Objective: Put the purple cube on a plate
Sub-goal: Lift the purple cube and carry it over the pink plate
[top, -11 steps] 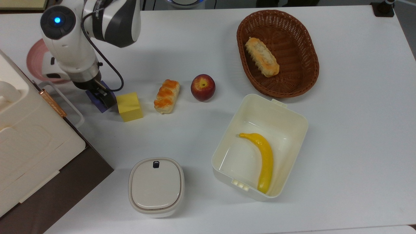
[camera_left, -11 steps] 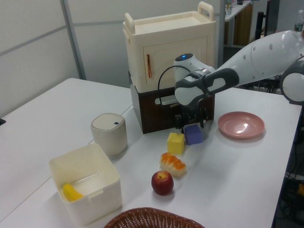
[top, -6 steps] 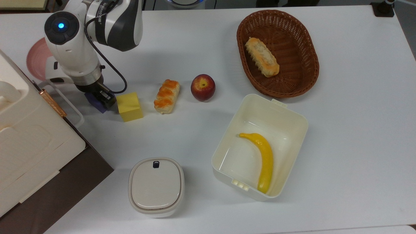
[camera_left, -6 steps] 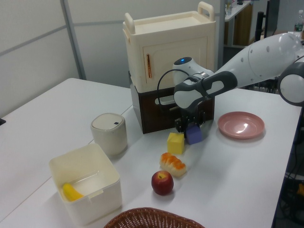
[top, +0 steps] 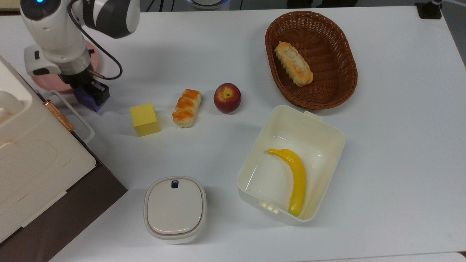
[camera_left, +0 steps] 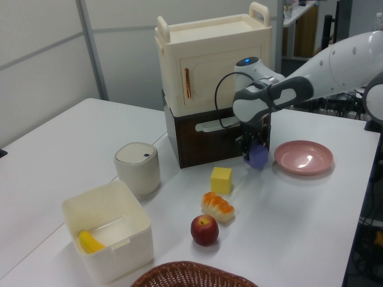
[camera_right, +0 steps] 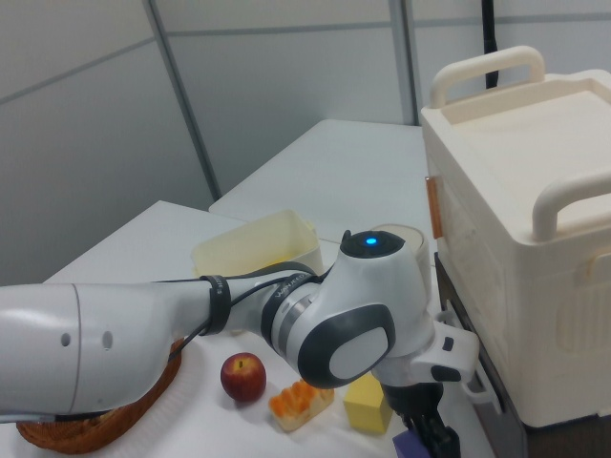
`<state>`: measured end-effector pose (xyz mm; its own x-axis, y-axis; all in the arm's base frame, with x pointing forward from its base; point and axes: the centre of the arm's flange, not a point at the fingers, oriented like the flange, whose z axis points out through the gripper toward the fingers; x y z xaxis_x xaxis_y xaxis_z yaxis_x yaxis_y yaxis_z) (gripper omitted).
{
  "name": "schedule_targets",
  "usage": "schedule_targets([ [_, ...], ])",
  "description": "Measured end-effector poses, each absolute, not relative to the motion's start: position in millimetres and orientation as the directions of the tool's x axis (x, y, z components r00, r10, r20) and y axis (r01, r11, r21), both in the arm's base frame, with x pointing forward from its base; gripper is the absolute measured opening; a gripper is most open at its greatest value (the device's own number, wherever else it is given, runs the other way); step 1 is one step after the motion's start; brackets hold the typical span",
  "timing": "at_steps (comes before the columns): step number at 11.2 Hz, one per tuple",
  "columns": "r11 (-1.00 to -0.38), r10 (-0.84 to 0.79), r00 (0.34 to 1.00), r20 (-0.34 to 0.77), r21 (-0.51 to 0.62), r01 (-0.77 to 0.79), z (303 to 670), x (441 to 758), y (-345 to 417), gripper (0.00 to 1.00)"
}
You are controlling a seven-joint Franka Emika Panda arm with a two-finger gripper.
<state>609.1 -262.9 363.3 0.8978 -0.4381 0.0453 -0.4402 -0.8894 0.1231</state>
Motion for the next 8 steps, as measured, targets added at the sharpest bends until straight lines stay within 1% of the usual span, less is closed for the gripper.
schedule_targets([
  [3, -0.905, -0.413, 0.909, 0.055, 0.089, -0.416, 381, 599, -273, 0.62],
  [7, -0.931, -0.356, 0.934, 0.008, 0.082, -0.355, 391, 575, -303, 0.63],
  [8, -0.938, -0.338, 0.941, 0.0, 0.082, -0.337, 392, 571, -308, 0.64],
])
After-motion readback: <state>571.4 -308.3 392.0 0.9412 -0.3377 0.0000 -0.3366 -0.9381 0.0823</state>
